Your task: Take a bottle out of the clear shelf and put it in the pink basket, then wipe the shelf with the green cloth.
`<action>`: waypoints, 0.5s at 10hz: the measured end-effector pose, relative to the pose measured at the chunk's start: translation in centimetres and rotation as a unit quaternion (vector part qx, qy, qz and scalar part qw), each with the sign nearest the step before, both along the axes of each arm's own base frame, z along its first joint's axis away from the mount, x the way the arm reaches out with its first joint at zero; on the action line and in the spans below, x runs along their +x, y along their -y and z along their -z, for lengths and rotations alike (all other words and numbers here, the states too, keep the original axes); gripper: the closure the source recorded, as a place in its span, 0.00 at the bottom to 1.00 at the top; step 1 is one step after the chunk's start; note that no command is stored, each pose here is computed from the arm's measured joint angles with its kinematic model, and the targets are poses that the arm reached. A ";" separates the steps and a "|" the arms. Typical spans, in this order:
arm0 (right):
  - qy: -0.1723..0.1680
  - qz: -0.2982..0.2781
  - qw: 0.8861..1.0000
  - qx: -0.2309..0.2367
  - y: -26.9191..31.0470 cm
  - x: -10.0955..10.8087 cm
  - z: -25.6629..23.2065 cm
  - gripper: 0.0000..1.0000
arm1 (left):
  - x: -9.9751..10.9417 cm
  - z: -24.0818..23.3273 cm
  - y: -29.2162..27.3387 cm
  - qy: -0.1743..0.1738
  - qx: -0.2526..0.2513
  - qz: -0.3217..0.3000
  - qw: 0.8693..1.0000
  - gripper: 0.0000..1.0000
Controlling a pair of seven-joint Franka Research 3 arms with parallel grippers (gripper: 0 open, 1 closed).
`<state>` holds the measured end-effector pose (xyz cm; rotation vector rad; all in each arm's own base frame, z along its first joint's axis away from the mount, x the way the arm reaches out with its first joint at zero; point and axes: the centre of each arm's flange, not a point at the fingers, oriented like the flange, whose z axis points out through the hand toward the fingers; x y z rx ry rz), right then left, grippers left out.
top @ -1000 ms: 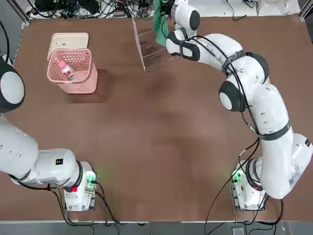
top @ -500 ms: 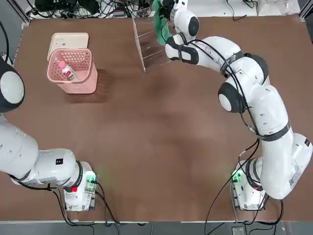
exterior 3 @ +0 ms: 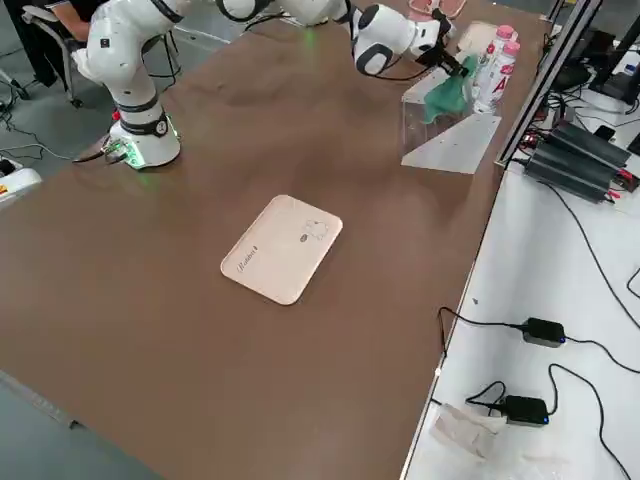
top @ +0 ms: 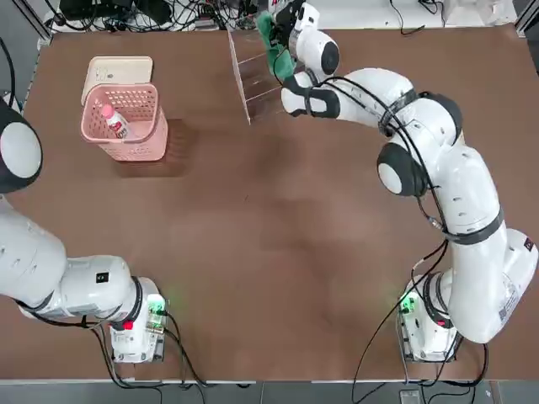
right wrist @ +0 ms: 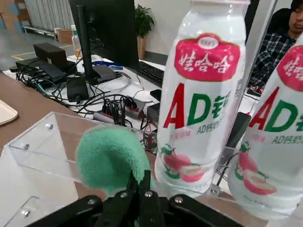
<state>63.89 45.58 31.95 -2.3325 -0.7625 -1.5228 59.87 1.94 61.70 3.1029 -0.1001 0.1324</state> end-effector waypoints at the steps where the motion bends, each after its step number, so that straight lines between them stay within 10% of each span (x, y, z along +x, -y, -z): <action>1: 0.000 0.000 1.000 0.001 0.2 -0.2 -0.6 0.97 | 0.0 0.0 0.0 0.000 0.000 0.000 1.000 0.00; 5: -0.002 -0.007 1.000 -0.028 1.7 -0.4 -0.2 0.97 | 0.0 0.0 0.0 0.000 0.000 0.000 1.000 0.00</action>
